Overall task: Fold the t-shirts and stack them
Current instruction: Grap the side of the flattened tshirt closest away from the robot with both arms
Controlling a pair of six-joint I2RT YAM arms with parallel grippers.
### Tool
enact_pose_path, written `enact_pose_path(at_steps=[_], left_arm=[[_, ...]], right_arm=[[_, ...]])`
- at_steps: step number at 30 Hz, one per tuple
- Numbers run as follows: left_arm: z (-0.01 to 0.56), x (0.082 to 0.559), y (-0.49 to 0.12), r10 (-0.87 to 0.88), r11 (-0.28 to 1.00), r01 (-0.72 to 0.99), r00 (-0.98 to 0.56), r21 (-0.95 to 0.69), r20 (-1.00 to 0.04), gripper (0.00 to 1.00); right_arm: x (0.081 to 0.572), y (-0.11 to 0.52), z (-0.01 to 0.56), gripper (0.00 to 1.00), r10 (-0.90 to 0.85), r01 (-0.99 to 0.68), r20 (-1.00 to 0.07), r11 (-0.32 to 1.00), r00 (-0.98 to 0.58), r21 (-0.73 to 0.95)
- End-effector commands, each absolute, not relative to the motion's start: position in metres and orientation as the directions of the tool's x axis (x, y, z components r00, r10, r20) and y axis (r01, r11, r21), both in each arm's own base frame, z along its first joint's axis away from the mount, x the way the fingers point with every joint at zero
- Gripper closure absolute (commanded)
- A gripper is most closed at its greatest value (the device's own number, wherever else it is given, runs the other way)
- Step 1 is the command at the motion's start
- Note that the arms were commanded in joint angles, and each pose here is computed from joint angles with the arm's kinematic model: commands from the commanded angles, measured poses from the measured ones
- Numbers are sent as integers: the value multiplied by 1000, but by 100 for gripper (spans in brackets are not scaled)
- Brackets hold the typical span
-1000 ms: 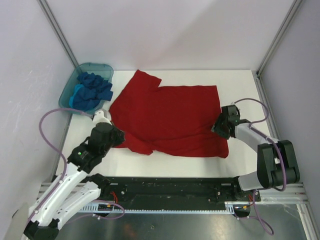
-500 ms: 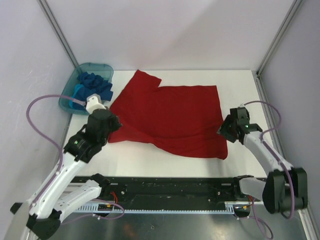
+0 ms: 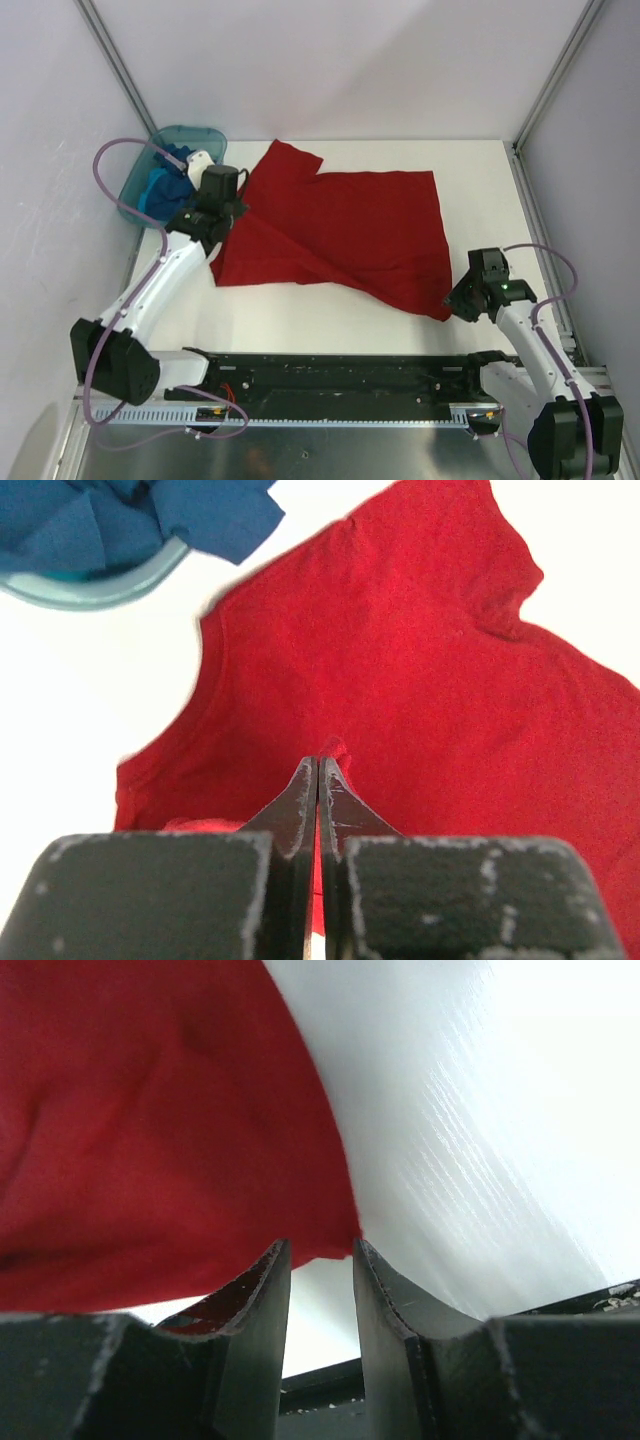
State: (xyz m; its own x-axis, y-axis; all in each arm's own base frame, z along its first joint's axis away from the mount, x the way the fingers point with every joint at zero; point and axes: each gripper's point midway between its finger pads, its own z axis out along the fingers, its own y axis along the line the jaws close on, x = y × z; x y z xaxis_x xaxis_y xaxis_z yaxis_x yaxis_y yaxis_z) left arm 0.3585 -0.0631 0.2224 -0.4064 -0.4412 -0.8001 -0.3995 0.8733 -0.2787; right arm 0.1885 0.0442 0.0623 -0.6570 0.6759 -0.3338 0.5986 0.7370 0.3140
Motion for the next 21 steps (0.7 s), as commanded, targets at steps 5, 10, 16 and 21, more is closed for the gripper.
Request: enact_pose_path(at_steps=[5, 10, 16, 21], left_arm=[[239, 402, -42, -431, 867, -414, -347, -277, -833, 100], [231, 404, -43, -432, 870, -409, -358, -276, -828, 100], [228, 405, -41, -430, 871, -406, -364, -275, -826, 100], [230, 404, -42, -435, 872, -398, -363, -285, -824, 100]], right_arm=[[190, 55, 48, 63, 669, 586, -305, 742, -678, 326], [200, 62, 43, 63, 657, 569, -309, 752, -688, 333], [199, 66, 43, 64, 653, 571, -323, 756, -685, 319], [195, 65, 47, 63, 667, 578, -331, 745, -668, 334]])
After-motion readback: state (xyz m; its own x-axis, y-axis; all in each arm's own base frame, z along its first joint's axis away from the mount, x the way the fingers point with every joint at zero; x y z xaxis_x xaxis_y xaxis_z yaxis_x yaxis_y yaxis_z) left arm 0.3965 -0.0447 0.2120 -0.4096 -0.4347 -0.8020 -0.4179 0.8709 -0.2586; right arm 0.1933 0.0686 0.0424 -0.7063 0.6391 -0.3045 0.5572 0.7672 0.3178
